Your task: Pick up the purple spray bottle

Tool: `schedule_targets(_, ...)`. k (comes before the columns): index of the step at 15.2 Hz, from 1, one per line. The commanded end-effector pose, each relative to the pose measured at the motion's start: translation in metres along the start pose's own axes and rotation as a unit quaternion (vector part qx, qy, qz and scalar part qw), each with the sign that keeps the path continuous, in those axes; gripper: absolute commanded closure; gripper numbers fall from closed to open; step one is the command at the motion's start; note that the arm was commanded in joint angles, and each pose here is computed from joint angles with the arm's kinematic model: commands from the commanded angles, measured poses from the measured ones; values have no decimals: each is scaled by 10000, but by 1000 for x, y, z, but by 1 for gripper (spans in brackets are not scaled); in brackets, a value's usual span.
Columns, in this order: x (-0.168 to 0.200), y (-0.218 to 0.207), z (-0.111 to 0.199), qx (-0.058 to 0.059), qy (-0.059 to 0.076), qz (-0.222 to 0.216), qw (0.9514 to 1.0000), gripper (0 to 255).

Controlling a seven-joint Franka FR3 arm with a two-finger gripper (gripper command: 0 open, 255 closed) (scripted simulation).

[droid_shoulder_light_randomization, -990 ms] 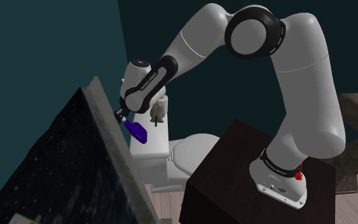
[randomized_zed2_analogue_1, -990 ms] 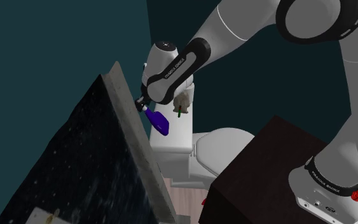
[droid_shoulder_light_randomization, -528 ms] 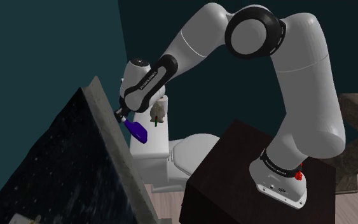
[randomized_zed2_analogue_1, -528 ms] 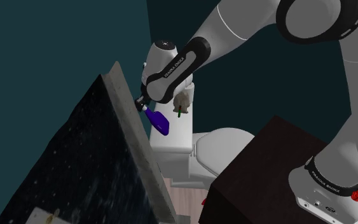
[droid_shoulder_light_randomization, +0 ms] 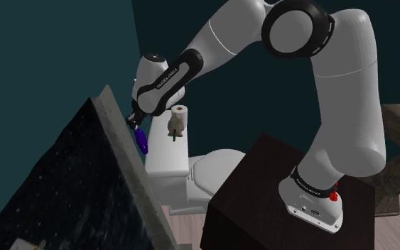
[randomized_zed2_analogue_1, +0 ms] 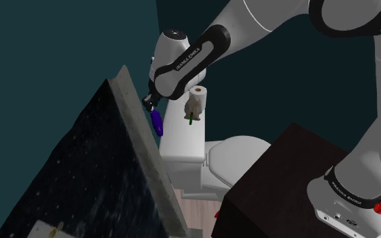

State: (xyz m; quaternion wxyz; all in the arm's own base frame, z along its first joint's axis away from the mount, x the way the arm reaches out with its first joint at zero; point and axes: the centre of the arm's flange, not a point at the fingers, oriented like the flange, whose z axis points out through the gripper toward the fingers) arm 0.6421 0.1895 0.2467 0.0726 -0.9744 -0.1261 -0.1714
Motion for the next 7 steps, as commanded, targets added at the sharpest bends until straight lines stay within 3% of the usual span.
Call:
schedule_targets(1, 6, -2, -13, 0, 57, -8, 10000, 255)
schedule_targets(7, 14, -4, -34, 0, 57, -7, 10000, 255)
